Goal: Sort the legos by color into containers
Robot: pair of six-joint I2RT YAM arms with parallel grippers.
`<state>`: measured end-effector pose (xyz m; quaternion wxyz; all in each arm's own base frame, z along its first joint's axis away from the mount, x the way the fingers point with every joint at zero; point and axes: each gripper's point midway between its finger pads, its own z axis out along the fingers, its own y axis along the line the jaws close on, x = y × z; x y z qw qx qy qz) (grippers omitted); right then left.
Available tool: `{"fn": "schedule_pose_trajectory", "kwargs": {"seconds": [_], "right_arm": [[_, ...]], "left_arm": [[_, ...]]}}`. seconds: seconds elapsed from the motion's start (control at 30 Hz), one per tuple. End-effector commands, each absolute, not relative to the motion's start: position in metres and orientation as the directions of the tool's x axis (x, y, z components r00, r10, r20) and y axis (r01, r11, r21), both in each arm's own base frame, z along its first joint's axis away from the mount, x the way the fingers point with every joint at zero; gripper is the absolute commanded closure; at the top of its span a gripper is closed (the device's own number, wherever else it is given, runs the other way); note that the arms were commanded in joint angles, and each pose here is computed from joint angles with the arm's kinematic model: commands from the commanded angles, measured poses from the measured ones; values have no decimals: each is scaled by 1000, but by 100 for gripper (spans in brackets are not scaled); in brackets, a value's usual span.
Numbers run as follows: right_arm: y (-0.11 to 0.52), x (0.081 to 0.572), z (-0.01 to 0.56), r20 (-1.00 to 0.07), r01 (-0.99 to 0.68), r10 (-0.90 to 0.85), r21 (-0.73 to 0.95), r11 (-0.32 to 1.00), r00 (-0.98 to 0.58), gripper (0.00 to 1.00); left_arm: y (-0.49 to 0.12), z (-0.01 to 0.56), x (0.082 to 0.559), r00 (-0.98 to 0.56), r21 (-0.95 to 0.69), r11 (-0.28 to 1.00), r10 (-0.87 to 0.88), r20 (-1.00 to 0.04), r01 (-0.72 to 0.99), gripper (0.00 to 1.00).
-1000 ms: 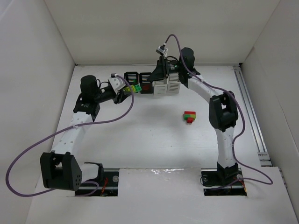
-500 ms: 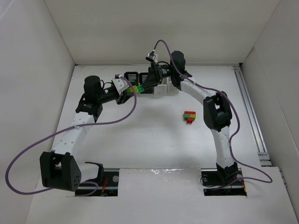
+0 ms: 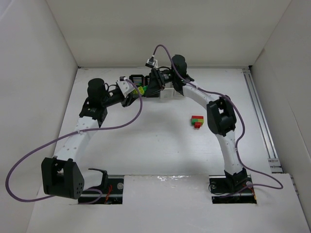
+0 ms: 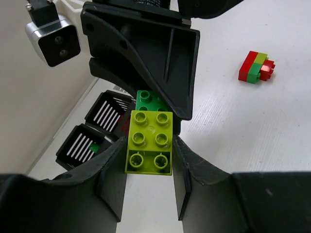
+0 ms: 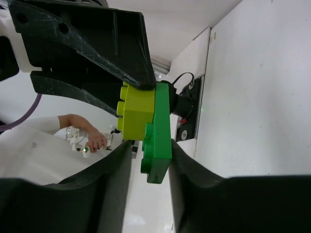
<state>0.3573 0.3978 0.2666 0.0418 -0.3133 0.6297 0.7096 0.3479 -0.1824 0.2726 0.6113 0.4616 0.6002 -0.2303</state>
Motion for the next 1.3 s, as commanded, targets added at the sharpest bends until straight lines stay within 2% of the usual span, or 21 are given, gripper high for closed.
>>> {"fn": "schedule_pose_trajectory", "kwargs": {"seconds": [0.0,0.1,0.2,0.23,0.3,0.33,0.43,0.7,1.0,1.13,1.23,1.27], "right_arm": [[399,353,279,-539,-485,-349,842,-237,-766,61],[399,353,279,-539,-485,-349,842,-237,-766,70],[399,353,279,-539,-485,-349,842,-237,-766,70],[399,353,279,-539,-485,-349,842,-237,-766,65],[399,353,279,-539,-485,-349,842,-237,-766,62],[399,353,279,-539,-485,-349,842,-237,-766,57],[400,354,280,-539,-486,-341,842,-234,-770,52],[395,364,277,-531,-486,-314,847,-214,-787,55],[393,369,280,-539,-496,-296,842,-210,-789,67],[394,372,276,-531,-491,-291,847,-203,-796,69],[395,373,276,-531,-492,-281,847,-199,-799,78],[395,374,276,-531,-492,-281,847,-199,-799,85]], "left_arm": [[-186,297,345,258,351,458,254,-932,817,100],[-186,297,345,258,351,458,254,-932,817,100],[-189,294,342,251,346,446,259,-933,826,100],[-190,294,341,261,354,436,259,-930,827,100],[-190,289,340,251,346,436,261,-932,831,100],[-190,289,340,251,346,436,261,-932,831,100],[-190,290,338,251,346,436,261,-932,831,100],[-190,289,336,253,347,425,263,-931,836,100],[-191,289,335,255,346,418,260,-932,840,100],[-194,287,333,243,330,399,254,-936,855,100],[-197,282,328,234,321,379,257,-938,868,100],[-197,282,328,234,321,379,257,-938,868,100]]}}
